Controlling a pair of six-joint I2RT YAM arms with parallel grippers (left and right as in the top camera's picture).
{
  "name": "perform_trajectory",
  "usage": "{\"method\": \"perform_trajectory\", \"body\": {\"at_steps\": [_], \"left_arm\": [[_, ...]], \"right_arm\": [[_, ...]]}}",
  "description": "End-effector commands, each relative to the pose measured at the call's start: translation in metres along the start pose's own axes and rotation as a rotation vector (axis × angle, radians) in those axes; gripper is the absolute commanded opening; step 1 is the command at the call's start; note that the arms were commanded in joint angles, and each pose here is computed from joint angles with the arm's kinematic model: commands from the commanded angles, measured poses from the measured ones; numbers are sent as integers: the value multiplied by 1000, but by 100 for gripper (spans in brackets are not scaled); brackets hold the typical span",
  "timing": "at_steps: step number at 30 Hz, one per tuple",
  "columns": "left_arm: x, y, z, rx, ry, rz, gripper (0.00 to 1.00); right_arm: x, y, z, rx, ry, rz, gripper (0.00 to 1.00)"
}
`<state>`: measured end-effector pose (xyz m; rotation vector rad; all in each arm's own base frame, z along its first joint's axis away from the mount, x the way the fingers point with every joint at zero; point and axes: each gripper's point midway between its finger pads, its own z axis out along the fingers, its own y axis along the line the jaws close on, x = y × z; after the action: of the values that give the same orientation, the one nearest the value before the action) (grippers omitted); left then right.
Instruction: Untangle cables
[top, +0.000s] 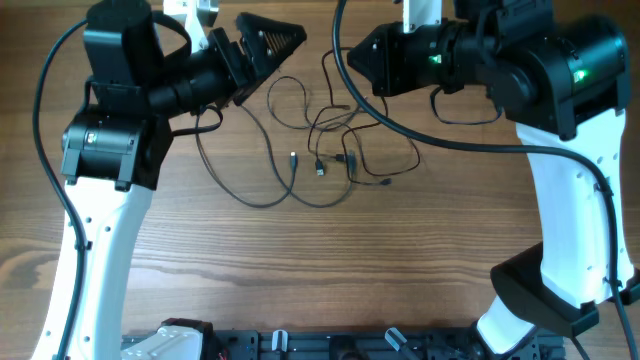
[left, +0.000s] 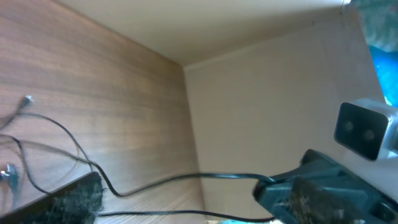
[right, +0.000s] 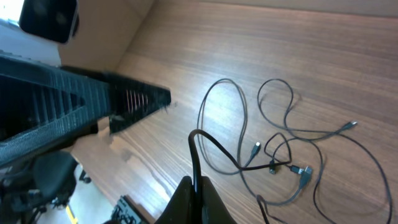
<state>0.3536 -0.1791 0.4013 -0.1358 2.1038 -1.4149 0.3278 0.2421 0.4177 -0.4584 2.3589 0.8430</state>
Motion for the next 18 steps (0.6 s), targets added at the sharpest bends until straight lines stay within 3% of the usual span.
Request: {"method": "perform_trajectory", "body": {"at_steps": [1, 5, 10, 13, 16, 18], "left_arm": [[11, 5, 0, -31, 38, 399, 88], [29, 8, 4, -25, 104, 665, 90], [54, 0, 14, 36, 177, 979, 84], [55, -6, 18, 50, 167, 1022, 86], [48, -12, 19, 60, 131, 1045, 77], [42, -18, 20, 69, 100, 1026, 76]], "right_arm": [[3, 4, 3, -38, 24, -16, 4], [8, 5, 3, -41, 42, -6, 4], [10, 4, 4, -39, 53, 0, 4], [11, 6, 4, -50, 58, 26, 4], [14, 20, 4, -136, 82, 28, 4], [17, 18, 9, -134, 101, 39, 4]]}}
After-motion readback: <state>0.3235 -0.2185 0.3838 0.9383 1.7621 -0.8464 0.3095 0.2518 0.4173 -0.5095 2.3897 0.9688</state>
